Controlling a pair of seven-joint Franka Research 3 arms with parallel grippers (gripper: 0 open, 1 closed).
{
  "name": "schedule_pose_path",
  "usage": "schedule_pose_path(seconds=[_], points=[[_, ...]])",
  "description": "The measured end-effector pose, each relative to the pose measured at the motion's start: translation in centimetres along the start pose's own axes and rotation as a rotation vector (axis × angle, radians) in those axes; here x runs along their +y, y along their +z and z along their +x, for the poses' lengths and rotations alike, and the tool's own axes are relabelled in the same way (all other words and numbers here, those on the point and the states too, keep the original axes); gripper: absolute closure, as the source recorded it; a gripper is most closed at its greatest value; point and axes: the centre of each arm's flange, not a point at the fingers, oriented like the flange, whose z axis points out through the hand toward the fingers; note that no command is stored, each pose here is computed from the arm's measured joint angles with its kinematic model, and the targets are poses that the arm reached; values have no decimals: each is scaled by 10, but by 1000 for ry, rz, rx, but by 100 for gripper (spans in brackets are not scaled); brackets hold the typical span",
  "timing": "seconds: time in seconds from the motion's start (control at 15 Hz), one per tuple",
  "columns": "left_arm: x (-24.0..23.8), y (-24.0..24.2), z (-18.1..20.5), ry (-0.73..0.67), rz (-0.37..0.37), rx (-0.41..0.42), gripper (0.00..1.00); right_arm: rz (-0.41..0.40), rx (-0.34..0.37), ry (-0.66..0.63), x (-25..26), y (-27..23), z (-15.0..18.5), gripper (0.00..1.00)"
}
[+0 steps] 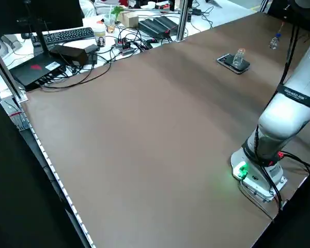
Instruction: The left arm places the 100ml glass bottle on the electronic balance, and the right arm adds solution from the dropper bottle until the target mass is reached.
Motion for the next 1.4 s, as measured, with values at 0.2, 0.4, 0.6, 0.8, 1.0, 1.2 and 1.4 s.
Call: schedule_pose_path(seconds=[0.2, 0.4, 0.6, 0.8, 1.0, 1.2, 1.4], points=[[0, 0, 0, 0, 0, 0, 0, 0, -3, 0, 0, 1, 0, 95], [0, 0, 0, 0, 0, 0, 0, -1, -12, 0, 0, 4, -2, 95], [0, 0, 0, 0, 0, 0, 0, -2, -19, 0, 0, 8, -2, 95], [1, 1, 0, 1, 0, -1, 0, -9, -20, -4, 0, 8, -2, 95], [1, 1, 0, 1, 0, -2, 0, -16, -20, -8, 1, 9, -2, 95], [1, 1, 0, 1, 0, -3, 0, -24, -18, -11, 1, 9, -2, 95], [1, 2, 1, 2, 0, -3, 0, -27, -32, -12, 1, 9, -4, 95]])
